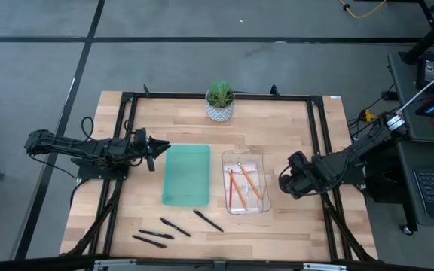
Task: Sort pens & pencils
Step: Put the red pencil into the transparent bin
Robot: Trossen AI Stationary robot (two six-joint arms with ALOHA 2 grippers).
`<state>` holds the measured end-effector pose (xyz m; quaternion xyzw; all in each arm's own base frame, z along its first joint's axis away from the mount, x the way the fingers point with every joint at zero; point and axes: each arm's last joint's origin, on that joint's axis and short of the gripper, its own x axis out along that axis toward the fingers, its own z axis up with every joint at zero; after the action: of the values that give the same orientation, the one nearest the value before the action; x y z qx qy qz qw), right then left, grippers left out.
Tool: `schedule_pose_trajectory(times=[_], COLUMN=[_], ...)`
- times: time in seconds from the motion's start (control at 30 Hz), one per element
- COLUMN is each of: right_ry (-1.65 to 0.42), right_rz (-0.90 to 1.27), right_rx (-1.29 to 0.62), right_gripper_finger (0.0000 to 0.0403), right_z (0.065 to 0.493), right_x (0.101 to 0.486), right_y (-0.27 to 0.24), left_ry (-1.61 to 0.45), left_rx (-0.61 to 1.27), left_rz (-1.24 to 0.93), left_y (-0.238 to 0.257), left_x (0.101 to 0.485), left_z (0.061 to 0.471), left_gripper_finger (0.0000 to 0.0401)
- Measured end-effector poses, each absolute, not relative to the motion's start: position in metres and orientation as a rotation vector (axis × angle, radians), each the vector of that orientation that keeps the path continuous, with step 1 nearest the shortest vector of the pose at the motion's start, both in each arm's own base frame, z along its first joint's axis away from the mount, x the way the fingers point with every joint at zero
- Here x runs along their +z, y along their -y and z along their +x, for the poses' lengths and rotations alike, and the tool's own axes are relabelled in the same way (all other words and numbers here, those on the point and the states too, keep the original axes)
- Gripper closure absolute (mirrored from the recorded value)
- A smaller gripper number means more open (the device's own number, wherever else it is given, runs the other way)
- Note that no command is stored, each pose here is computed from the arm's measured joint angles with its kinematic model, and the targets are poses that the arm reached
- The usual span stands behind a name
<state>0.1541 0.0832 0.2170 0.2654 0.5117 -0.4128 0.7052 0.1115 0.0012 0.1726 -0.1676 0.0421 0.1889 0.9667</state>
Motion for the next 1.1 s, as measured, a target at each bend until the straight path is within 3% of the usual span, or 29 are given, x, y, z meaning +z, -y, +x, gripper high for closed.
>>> schedule_pose_trajectory(times=[0.5,0.67,1.1], right_ry=[-1.273,-1.300,-1.221], right_rz=[0.741,0.820,0.904], right_rx=[-1.155,-1.148,-1.202], right_gripper_finger=[0.0202,0.0187,0.0186], right_z=[0.160,0.156,0.146], right_x=[0.203,0.172,0.137], right_y=[-0.027,-0.014,0.002], left_ry=[-0.086,-0.086,-0.087], left_rx=[0.382,0.382,0.382], left_rz=[-0.339,-0.338,-0.332], left_y=[-0.001,-0.001,-0.001], left_x=[0.173,0.173,0.173], left_z=[0.112,0.112,0.112], left_gripper_finger=[0.0332,0.0332,0.0332])
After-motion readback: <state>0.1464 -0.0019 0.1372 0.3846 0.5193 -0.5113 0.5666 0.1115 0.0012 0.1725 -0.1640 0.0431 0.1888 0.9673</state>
